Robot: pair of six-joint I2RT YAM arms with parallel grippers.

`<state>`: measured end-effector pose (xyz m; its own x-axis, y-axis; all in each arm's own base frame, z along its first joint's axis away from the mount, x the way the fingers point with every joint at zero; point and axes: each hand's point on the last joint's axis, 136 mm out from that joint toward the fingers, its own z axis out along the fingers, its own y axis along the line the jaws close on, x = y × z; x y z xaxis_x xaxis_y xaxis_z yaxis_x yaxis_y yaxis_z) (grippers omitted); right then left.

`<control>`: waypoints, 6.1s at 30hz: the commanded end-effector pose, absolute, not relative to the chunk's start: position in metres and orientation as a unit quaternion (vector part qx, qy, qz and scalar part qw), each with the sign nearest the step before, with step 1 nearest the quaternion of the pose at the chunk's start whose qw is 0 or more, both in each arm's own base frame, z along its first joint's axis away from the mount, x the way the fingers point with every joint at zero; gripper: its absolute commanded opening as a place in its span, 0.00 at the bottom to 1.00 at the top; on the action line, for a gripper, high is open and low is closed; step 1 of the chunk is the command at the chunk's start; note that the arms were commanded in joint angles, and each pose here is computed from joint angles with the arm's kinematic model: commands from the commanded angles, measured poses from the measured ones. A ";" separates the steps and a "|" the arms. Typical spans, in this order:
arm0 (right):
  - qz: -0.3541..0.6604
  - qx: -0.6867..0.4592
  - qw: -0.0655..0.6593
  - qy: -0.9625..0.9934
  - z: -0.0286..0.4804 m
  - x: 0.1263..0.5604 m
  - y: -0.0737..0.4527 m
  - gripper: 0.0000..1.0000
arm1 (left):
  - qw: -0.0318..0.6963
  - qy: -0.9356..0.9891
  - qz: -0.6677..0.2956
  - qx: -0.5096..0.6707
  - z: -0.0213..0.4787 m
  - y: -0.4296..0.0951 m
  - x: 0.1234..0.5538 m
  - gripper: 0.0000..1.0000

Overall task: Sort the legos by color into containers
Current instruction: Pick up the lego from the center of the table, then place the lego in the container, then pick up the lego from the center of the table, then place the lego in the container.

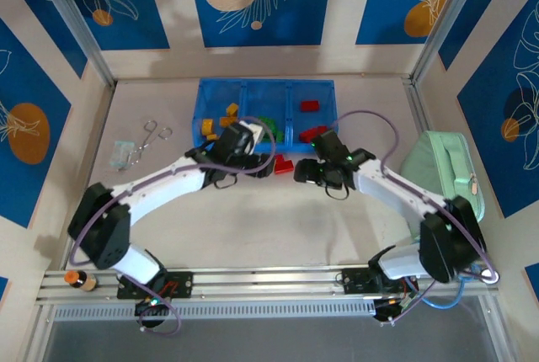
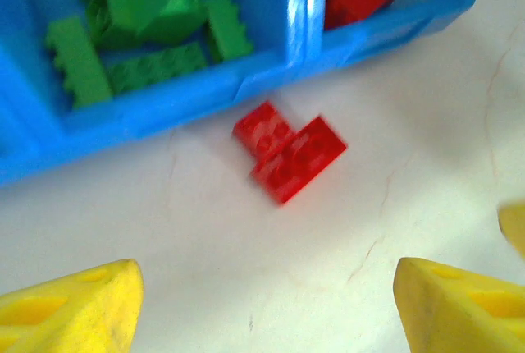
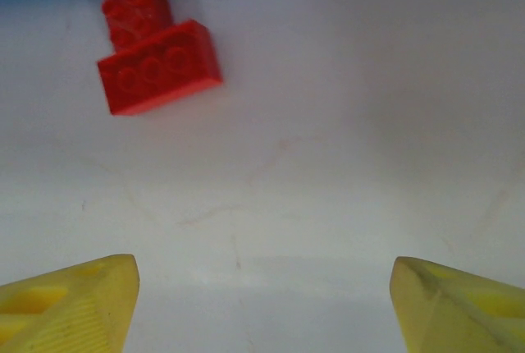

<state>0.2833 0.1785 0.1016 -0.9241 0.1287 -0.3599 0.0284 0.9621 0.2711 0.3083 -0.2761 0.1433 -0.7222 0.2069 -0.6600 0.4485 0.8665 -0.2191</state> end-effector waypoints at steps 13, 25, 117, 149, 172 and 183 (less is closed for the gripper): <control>0.047 -0.065 0.108 0.991 0.059 0.347 0.249 0.99 | 0.354 0.917 -0.149 0.110 0.122 -0.187 0.244 0.81; -0.020 -0.074 0.072 0.994 0.027 0.353 0.252 0.93 | 0.349 0.919 -0.148 0.111 0.117 -0.189 0.246 0.81; 0.015 -0.067 0.104 0.992 0.026 0.385 0.271 0.45 | 0.345 0.919 -0.151 0.111 0.118 -0.192 0.242 0.77; 0.049 0.036 0.267 0.962 0.196 0.445 0.153 0.23 | 0.388 0.904 -0.147 0.101 0.135 -0.181 0.244 0.75; 0.035 0.056 0.222 0.973 0.157 0.487 0.146 0.76 | 0.416 0.898 -0.113 0.089 0.146 -0.161 0.244 0.75; 0.058 0.027 0.305 0.950 0.215 0.450 0.155 0.78 | 0.456 0.884 -0.071 0.070 0.164 -0.138 0.247 0.81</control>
<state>0.4585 0.1511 0.1702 -0.8775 0.0985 -0.4693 0.0597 0.9935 0.0970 0.2481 -0.1533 0.1627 -0.5990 0.0338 -0.8000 0.2249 0.9660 -0.1276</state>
